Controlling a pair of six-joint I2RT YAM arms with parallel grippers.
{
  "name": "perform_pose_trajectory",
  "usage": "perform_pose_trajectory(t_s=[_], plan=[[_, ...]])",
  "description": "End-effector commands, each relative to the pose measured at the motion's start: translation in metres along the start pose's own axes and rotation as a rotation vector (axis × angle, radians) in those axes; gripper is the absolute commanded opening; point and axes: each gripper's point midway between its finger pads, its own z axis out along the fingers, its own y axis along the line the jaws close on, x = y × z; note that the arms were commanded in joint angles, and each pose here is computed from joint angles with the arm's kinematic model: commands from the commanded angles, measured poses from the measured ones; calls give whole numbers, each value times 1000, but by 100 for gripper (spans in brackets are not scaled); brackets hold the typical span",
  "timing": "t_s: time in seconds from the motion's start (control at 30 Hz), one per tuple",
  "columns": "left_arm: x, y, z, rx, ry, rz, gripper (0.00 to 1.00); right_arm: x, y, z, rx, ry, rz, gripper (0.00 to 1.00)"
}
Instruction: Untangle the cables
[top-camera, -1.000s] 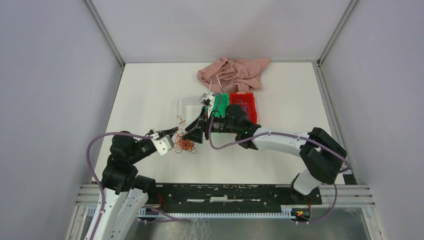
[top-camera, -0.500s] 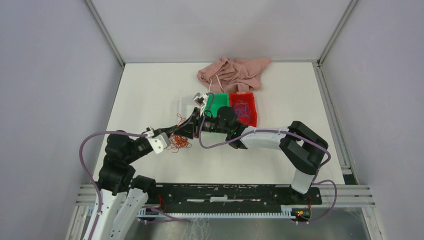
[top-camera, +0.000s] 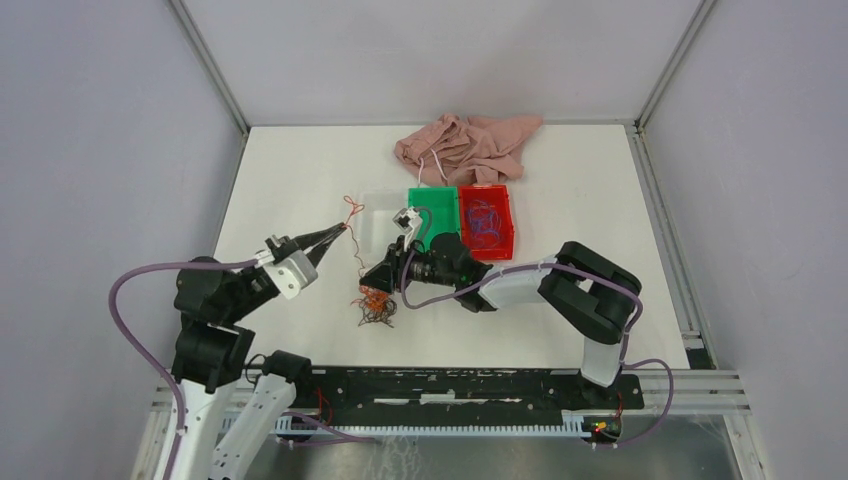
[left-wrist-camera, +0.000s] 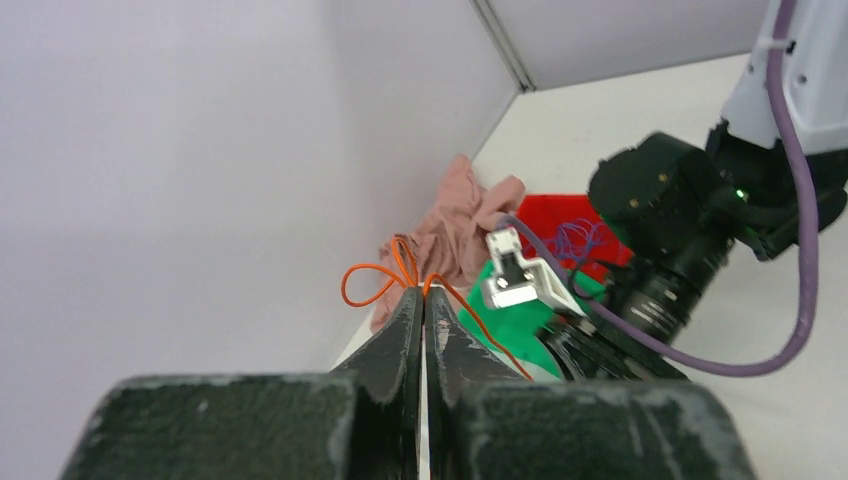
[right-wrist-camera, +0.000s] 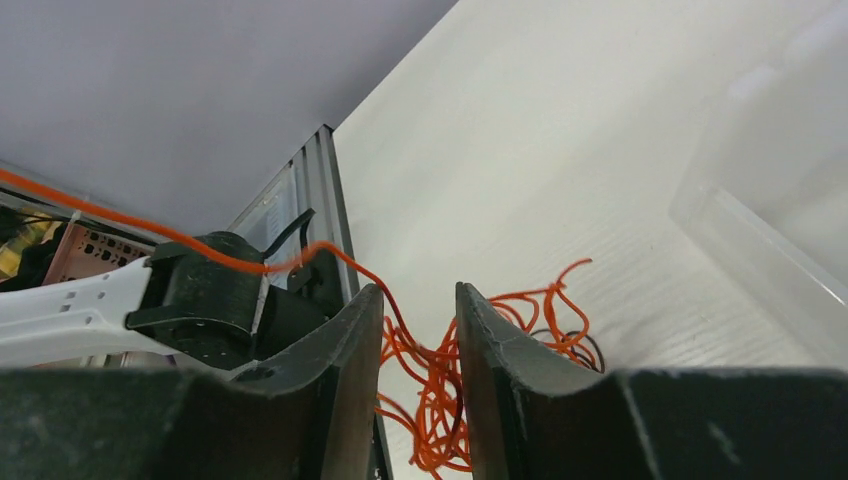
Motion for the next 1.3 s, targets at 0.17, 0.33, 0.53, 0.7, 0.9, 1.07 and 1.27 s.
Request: perform_pose_trajectory(t_s=[0.17, 0.33, 0.53, 0.7, 0.9, 1.07, 1.27], plan=[[-96, 66, -6, -199, -198, 168, 3, 9, -7, -4, 24, -50, 10, 43], [-131, 106, -9, -333, -255, 248, 3, 23, -13, -6, 53, -25, 2, 45], [-178, 153, -20, -502, -317, 281, 3, 34, -11, -5, 65, 11, -34, 48], [-210, 177, -33, -609, -379, 308, 3, 42, -13, -5, 86, 40, -53, 46], [-258, 200, -55, -733, -474, 421, 3, 52, -20, -8, 115, 60, -45, 45], [-299, 221, -81, -888, -558, 547, 3, 60, -27, -11, 141, 69, -42, 46], [-326, 239, -97, -985, -590, 578, 3, 69, -36, -16, 174, 79, -34, 48]])
